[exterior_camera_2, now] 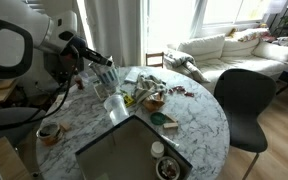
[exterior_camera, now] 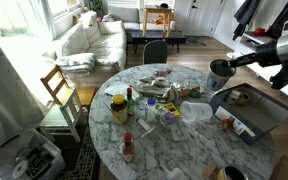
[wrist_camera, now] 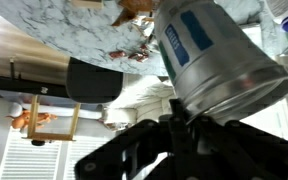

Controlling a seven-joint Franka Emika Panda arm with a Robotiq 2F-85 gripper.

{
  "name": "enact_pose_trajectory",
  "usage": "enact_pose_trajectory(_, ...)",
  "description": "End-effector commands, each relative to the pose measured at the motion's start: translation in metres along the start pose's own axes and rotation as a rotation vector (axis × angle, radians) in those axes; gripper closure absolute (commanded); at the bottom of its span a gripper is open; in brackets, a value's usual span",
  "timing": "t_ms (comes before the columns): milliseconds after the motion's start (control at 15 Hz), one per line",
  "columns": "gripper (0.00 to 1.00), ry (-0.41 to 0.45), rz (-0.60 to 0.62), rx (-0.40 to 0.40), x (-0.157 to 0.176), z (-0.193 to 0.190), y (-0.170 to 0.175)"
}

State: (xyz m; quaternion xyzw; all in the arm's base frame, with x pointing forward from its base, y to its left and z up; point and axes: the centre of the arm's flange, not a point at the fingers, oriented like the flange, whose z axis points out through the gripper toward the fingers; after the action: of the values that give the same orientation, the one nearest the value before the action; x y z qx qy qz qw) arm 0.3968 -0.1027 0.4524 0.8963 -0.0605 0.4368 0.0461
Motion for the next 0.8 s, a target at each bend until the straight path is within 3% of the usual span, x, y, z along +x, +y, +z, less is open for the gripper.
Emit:
enact_pose_trajectory(0,0.98,-0.079,0.099,-0.07,-0.026,-0.033,0.046)
enact_pose_trajectory(267,0.98,-0.195,0.212,-0.124,-0.06,-0.016,0.09)
enact_pose_trajectory(333,0.98,-0.158,0.18,-0.122,-0.028,-0.007,0.082)
enact_pose_trajectory(400,0.93,-0.165,0.19,-0.127,-0.032,-0.006,0.088)
enact_pose_trajectory(733,0.93,-0.16,0.176,-0.122,-0.028,-0.006,0.082)
